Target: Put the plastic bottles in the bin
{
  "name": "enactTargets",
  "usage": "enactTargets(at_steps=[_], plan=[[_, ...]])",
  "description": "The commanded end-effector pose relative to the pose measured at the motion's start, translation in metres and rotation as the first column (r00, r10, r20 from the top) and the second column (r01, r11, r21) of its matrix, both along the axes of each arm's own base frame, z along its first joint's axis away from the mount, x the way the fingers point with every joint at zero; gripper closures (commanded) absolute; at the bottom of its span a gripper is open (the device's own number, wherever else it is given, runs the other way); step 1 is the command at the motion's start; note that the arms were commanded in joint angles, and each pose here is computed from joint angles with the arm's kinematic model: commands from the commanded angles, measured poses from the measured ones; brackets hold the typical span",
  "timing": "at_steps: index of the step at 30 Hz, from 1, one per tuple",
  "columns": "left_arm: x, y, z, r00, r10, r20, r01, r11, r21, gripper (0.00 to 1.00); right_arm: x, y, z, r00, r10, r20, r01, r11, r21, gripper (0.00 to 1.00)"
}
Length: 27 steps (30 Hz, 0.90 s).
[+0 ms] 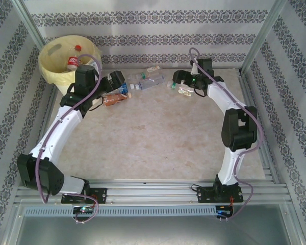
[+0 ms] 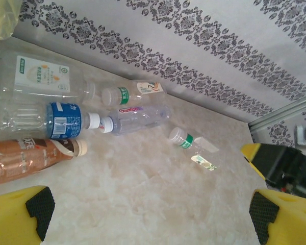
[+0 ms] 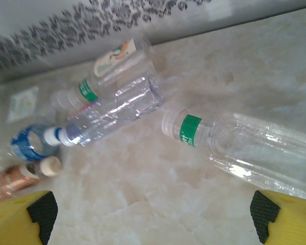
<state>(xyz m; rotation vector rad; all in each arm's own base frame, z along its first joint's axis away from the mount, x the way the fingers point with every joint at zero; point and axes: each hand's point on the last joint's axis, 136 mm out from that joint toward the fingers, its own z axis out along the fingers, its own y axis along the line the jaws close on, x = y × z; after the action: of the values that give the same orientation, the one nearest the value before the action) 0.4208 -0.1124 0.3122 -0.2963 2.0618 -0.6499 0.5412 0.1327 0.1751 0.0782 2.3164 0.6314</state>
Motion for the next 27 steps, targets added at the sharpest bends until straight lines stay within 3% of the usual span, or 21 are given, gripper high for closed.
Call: enactTargets(at_steps=[1, 5, 9, 10, 15, 20, 27], plan=[[-0.024, 0.004, -0.002, 1.000, -0.014, -0.001, 0.014, 0.998, 0.059, 0.00, -0.002, 0.001, -0.024, 0.993, 0.091, -0.080, -0.097, 0.992, -0.080, 0.02], [-0.035, 0.016, -0.020, 0.999, 0.032, -0.033, -0.029, 0.995, 0.095, 0.00, 0.019, 0.002, -0.033, 0.990, 0.097, -0.102, -0.107, 0.989, -0.099, 0.02], [-0.040, 0.027, -0.026, 0.996, 0.080, -0.044, -0.074, 0.990, 0.120, 0.00, 0.039, -0.029, -0.051, 0.979, -0.110, -0.172, 0.071, 0.973, -0.221, 0.02], [-0.040, 0.028, -0.027, 0.995, 0.084, -0.045, -0.078, 0.989, 0.127, 0.00, 0.042, -0.032, -0.053, 0.981, -0.107, -0.163, 0.063, 0.966, -0.252, 0.02], [-0.041, 0.034, -0.029, 0.992, 0.105, -0.063, -0.094, 0.983, 0.160, 0.00, 0.054, -0.042, -0.066, 0.991, 0.054, -0.120, -0.097, 0.914, -0.393, 0.02], [-0.040, 0.035, -0.040, 0.989, 0.120, -0.087, -0.105, 0.982, 0.160, 0.00, 0.049, -0.041, -0.089, 0.957, 0.206, -0.206, -0.272, 0.885, -0.378, 0.02], [-0.034, 0.031, -0.050, 0.986, 0.115, -0.117, -0.098, 0.985, 0.144, 0.00, 0.035, -0.037, -0.097, 0.903, 0.358, -0.236, -0.419, 0.855, -0.307, 0.02]])
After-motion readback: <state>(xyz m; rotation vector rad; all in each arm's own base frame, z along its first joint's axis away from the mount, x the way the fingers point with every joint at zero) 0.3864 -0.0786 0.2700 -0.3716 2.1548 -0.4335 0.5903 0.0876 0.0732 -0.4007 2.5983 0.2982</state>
